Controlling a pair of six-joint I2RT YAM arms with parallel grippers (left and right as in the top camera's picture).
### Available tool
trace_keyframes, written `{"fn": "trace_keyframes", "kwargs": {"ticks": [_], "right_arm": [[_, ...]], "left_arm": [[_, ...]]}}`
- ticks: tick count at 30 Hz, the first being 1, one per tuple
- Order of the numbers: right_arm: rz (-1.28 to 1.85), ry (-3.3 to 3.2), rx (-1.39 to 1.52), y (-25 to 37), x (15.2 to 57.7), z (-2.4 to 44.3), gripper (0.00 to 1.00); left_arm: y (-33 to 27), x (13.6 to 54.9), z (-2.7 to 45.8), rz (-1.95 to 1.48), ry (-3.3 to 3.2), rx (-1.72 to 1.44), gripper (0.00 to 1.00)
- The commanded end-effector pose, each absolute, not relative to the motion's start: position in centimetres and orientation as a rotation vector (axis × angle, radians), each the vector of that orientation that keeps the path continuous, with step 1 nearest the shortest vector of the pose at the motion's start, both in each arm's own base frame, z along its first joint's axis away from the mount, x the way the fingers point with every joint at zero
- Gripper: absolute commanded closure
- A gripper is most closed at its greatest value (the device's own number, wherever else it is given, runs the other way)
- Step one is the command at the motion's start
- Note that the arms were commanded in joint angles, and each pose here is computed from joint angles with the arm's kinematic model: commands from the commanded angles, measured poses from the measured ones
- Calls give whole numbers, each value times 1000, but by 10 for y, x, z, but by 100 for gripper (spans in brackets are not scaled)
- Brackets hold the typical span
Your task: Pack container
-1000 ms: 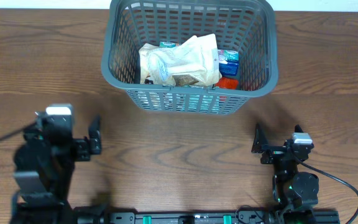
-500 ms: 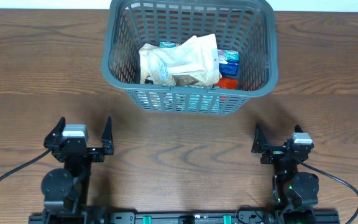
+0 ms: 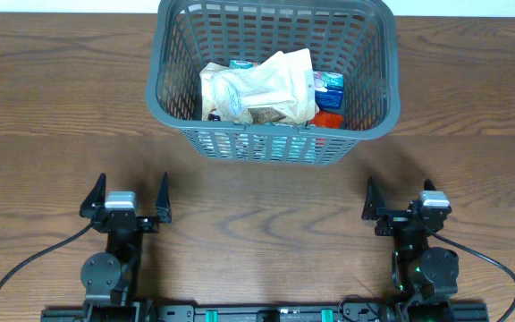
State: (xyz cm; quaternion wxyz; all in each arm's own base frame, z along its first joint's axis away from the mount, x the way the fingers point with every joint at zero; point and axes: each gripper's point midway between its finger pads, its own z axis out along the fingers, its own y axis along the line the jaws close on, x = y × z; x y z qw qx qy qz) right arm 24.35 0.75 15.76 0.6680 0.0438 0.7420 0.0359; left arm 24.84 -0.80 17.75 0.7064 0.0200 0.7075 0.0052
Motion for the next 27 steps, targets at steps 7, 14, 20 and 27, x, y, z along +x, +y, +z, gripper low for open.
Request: {"fn": "trace_keyframes", "kwargs": {"ticks": [7, 14, 20, 27], "right_arm": [[87, 1675, 81, 10, 243, 156, 1], [87, 1675, 81, 10, 243, 156, 1], [87, 1675, 81, 10, 243, 156, 1], [87, 1675, 81, 10, 243, 156, 1]], "left_arm": [[-21, 246, 175, 32, 1563, 143, 1], [-27, 242, 136, -29, 1721, 136, 1], [-27, 242, 137, -30, 1720, 138, 1], [-27, 242, 137, -46, 1721, 119, 1]]}}
